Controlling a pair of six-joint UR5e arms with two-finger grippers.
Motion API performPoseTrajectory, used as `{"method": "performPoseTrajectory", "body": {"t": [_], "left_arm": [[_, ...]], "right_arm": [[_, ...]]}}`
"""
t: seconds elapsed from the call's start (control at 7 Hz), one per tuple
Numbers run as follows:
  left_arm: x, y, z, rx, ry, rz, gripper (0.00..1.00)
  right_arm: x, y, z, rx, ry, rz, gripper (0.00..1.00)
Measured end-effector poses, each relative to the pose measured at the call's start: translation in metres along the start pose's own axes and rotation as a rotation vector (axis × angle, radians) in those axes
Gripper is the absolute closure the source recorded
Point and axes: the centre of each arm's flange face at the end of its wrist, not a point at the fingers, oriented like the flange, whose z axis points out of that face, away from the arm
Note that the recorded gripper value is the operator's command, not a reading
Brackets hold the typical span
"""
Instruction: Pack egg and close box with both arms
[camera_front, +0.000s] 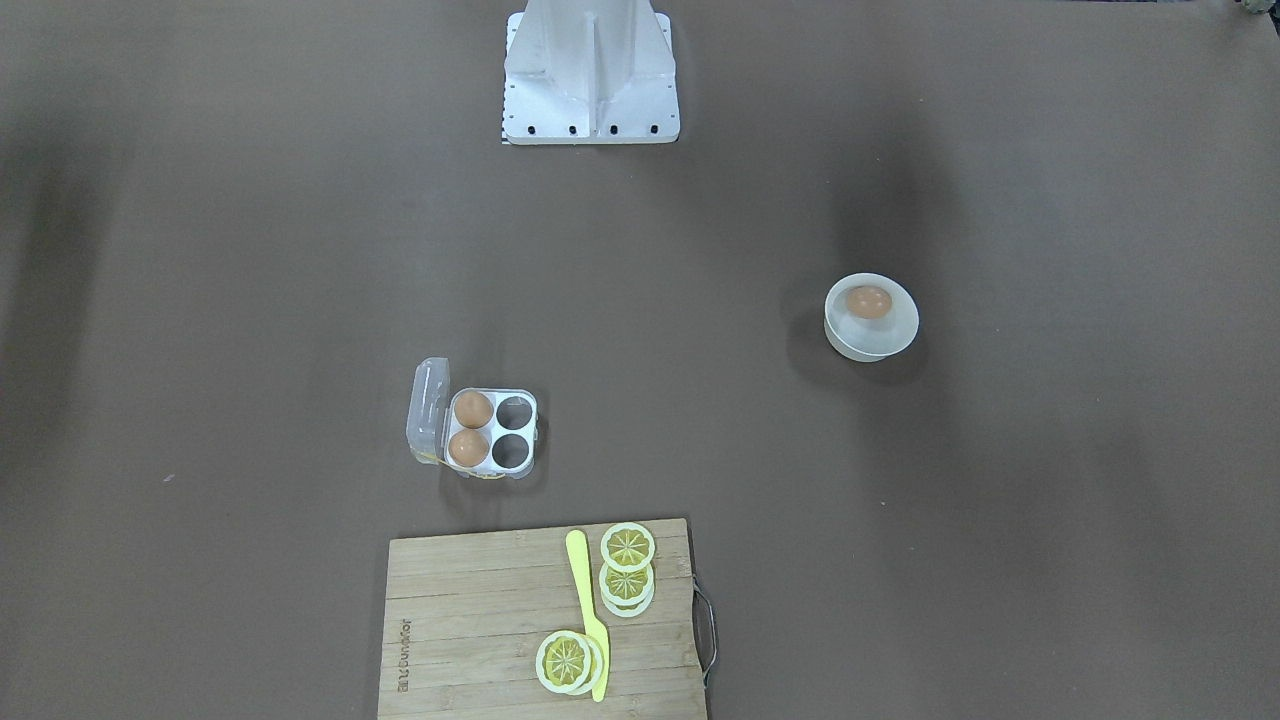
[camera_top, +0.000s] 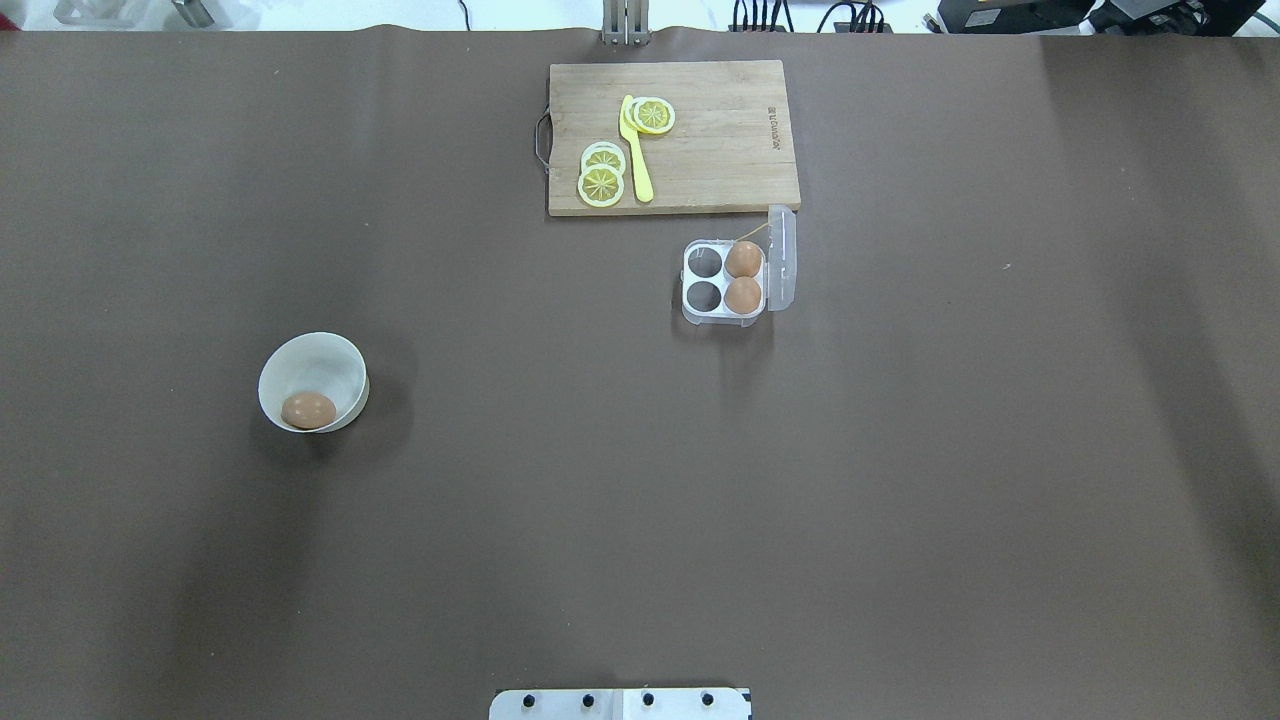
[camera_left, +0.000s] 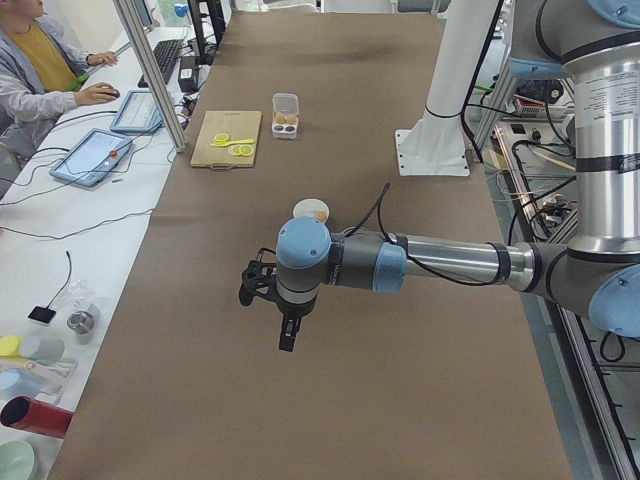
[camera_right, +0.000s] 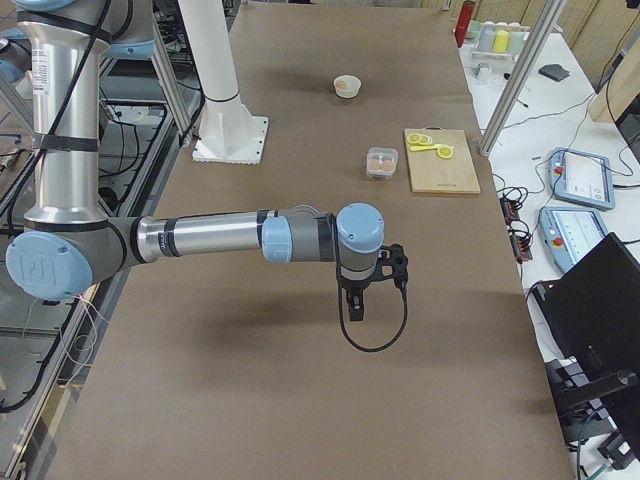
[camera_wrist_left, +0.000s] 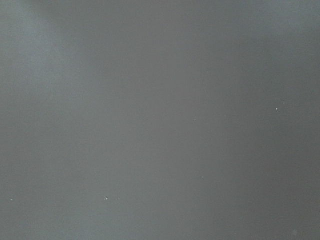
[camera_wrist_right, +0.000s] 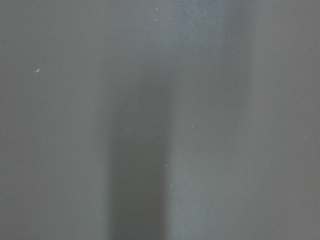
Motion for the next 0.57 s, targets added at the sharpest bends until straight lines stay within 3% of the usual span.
{"method": "performPoseTrajectory", "body": {"t": [0.57], "left_arm": [[0.078,-0.032,0.012,0.091,0.125,0.174,0.03]], "right_arm": [[-0.014,-0.002,-0.002,0.007,-0.053,-0.024,0.0]]}}
